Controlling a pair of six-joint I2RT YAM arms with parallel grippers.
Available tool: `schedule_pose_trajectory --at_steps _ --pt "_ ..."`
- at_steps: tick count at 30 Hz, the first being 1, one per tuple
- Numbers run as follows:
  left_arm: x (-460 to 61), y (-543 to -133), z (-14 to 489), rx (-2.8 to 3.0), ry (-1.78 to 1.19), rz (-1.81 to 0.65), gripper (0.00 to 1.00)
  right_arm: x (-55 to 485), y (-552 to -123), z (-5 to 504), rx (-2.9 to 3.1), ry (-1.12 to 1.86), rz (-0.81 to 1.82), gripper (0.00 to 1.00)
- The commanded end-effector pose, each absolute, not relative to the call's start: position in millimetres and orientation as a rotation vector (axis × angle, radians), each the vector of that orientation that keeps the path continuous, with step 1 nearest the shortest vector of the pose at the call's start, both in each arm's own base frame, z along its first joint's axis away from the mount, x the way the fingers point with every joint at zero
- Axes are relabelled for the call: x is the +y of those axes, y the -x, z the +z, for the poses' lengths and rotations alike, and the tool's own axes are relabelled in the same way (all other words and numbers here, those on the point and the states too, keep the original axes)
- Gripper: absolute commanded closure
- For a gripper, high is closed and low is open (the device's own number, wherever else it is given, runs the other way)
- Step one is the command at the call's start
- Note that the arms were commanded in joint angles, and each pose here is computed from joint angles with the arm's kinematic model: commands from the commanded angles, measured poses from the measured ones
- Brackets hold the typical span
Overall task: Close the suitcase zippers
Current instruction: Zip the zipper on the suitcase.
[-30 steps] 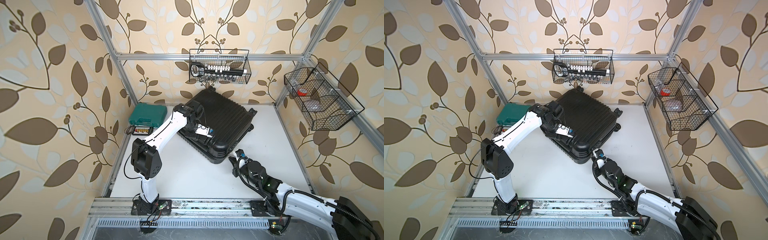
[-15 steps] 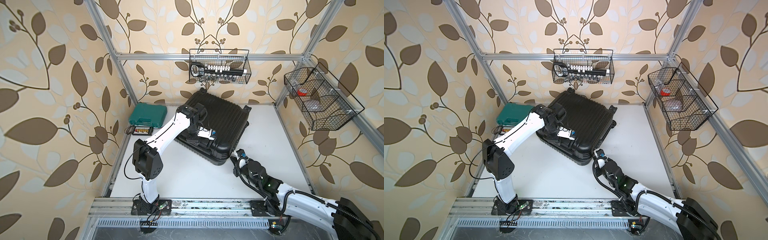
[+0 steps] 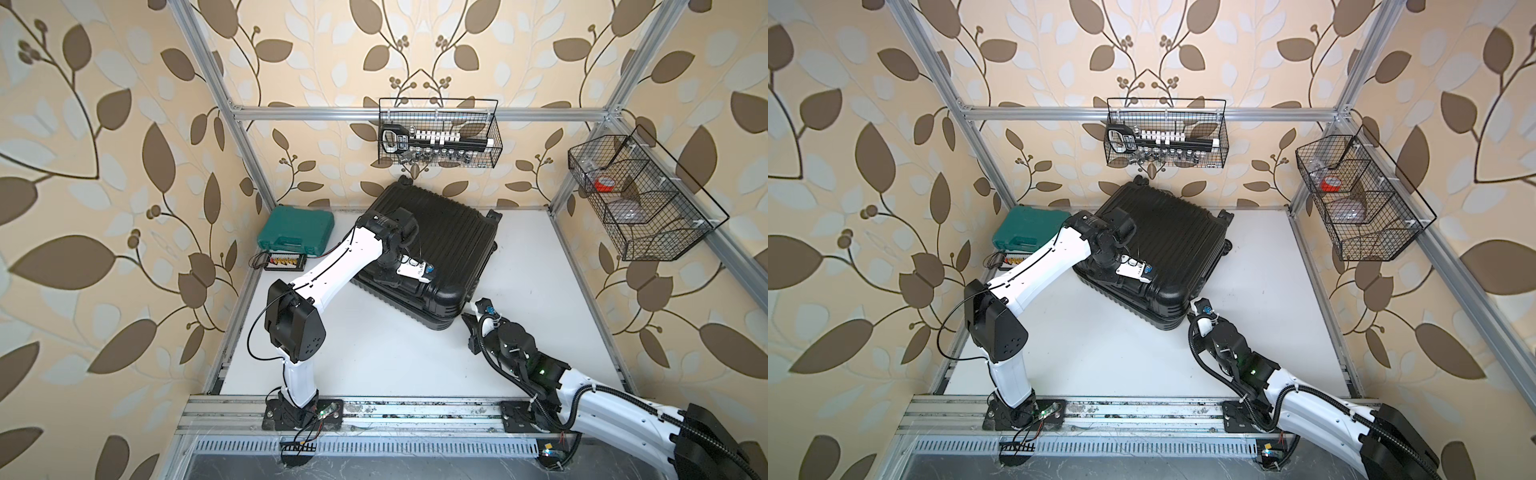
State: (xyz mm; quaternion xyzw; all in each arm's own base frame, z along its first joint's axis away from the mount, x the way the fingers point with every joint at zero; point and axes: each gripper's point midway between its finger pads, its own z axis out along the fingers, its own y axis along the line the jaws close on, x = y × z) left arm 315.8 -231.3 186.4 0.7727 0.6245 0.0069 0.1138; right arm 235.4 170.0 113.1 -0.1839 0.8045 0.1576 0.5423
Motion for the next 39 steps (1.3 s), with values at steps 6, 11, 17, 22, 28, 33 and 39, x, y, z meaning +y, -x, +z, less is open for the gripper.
schedule_pose_trajectory --at_steps 6,11,17,22,28,33,39 --pt "-241 -376 251 1.823 -1.832 0.296 0.68 195 -223 137 1.861 0.5 0.552 1.0" --pt "-243 -383 269 1.793 -1.753 0.324 0.68 200 -219 136 1.864 0.524 0.587 1.0" --pt "-247 -386 284 1.785 -1.674 0.315 0.69 208 -211 143 1.843 0.57 0.651 1.0" --pt "-255 -384 295 1.774 -1.632 0.271 0.7 216 -202 148 1.816 0.619 0.715 1.0" --pt "-262 -378 302 1.774 -1.604 0.222 0.7 228 -192 158 1.754 0.662 0.816 1.0" --pt "-264 -371 295 1.857 -1.539 0.205 0.71 228 -200 156 1.765 0.628 0.793 1.0" --pt "-273 -351 283 1.926 -1.502 0.132 0.71 225 -210 147 1.808 0.586 0.748 1.0"
